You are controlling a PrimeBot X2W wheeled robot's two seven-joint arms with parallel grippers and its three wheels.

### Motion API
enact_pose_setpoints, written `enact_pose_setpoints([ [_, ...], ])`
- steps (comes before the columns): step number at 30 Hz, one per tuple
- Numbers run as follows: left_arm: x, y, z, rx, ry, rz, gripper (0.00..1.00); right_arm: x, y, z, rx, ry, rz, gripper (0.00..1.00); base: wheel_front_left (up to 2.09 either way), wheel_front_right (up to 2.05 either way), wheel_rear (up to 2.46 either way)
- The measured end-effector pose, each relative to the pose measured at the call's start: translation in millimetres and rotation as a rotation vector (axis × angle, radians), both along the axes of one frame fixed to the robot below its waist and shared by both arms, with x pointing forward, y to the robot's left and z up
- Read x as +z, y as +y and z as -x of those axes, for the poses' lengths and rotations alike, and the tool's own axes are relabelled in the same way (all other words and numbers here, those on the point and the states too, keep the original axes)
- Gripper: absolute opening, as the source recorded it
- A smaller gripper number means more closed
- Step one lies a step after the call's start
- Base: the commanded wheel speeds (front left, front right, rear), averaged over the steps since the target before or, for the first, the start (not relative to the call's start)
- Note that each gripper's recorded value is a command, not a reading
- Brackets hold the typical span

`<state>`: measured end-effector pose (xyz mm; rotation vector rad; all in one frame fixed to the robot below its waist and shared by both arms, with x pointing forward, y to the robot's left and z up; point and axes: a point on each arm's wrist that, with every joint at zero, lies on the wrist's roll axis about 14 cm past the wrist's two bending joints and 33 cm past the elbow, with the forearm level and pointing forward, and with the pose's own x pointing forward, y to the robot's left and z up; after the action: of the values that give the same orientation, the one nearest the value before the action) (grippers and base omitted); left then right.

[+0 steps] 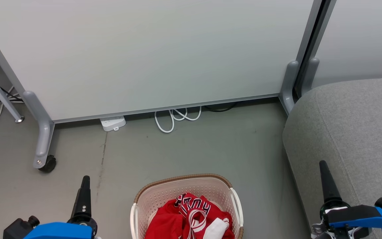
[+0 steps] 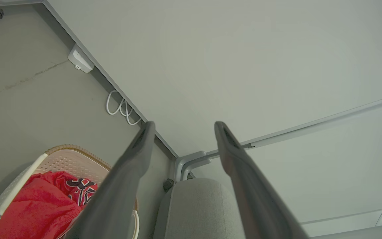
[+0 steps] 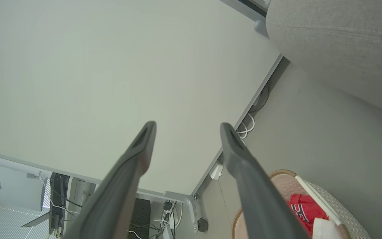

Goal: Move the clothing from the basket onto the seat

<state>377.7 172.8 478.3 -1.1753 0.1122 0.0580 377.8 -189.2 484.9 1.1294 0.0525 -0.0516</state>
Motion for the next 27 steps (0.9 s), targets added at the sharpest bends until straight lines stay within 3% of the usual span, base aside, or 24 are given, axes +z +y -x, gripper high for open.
enact_pose_setpoints([
  [6, 0.6, -5.8, -0.2, -0.023, -0.008, -0.119, 1.00, 3.3, 4.5, -1.3, 0.023, -0.012, 0.146, 1.00, 0.00, 0.00, 0.00],
  [8, 1.6, -8.2, -0.4, -0.035, -0.014, -0.221, 1.00, 6.4, 6.4, -2.1, 0.037, -0.022, 0.242, 1.00, 0.00, 0.00, 0.00],
  [9, 3.5, -12.6, -0.3, -0.057, -0.030, -0.331, 1.00, 8.2, 8.8, -2.6, 0.055, -0.027, 0.334, 1.00, 0.00, 0.00, 0.00],
  [27, 13.7, -18.8, -3.3, -0.078, -0.090, -0.552, 1.00, 16.5, 13.2, -5.1, 0.079, -0.061, 0.547, 1.00, 0.00, 0.00, 0.00],
])
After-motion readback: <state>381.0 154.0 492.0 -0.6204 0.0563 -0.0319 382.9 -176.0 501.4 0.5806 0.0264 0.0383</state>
